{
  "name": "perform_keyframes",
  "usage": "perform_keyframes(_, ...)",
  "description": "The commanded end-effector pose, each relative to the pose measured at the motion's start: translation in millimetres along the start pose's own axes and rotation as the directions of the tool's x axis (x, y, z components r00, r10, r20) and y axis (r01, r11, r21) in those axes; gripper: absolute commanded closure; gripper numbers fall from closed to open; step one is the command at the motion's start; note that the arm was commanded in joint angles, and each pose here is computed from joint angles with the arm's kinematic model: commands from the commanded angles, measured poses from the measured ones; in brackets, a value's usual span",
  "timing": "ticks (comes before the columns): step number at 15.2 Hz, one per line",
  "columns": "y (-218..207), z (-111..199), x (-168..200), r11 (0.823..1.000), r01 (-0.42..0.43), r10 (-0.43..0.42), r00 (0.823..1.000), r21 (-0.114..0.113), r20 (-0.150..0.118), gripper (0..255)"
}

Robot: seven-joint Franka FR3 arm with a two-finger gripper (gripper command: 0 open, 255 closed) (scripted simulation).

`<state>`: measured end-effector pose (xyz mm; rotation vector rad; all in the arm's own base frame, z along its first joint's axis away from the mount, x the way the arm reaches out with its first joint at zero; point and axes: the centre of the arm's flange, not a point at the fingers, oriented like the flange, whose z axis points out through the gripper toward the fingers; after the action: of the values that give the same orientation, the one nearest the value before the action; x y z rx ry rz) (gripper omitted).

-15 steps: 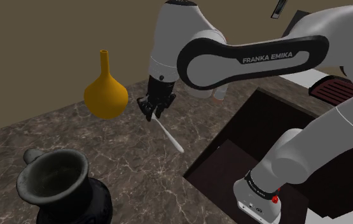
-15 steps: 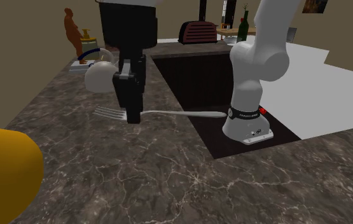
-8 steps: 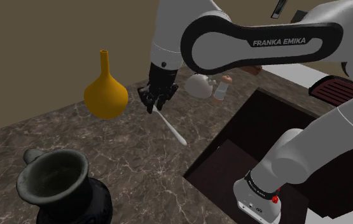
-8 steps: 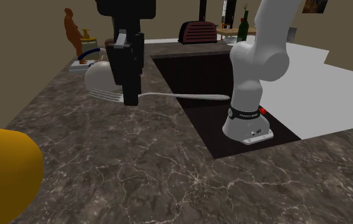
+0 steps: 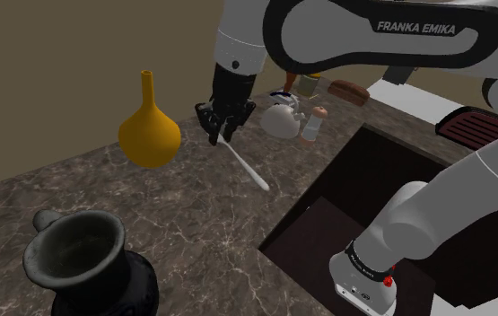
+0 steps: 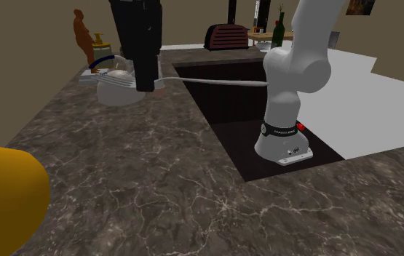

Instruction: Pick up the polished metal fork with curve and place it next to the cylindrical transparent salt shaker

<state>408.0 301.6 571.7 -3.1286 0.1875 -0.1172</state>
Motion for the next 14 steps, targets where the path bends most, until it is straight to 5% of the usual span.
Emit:
perform_keyframes(1, 0.8, -9.1, 0.6, 1.000, 0.000, 0.000, 1.000, 0.000, 0.000, 255)
perform_keyframes(14, 152.7, -10.8, 45.3, 1.000, 0.000, 0.000, 1.000, 0.000, 0.000, 255)
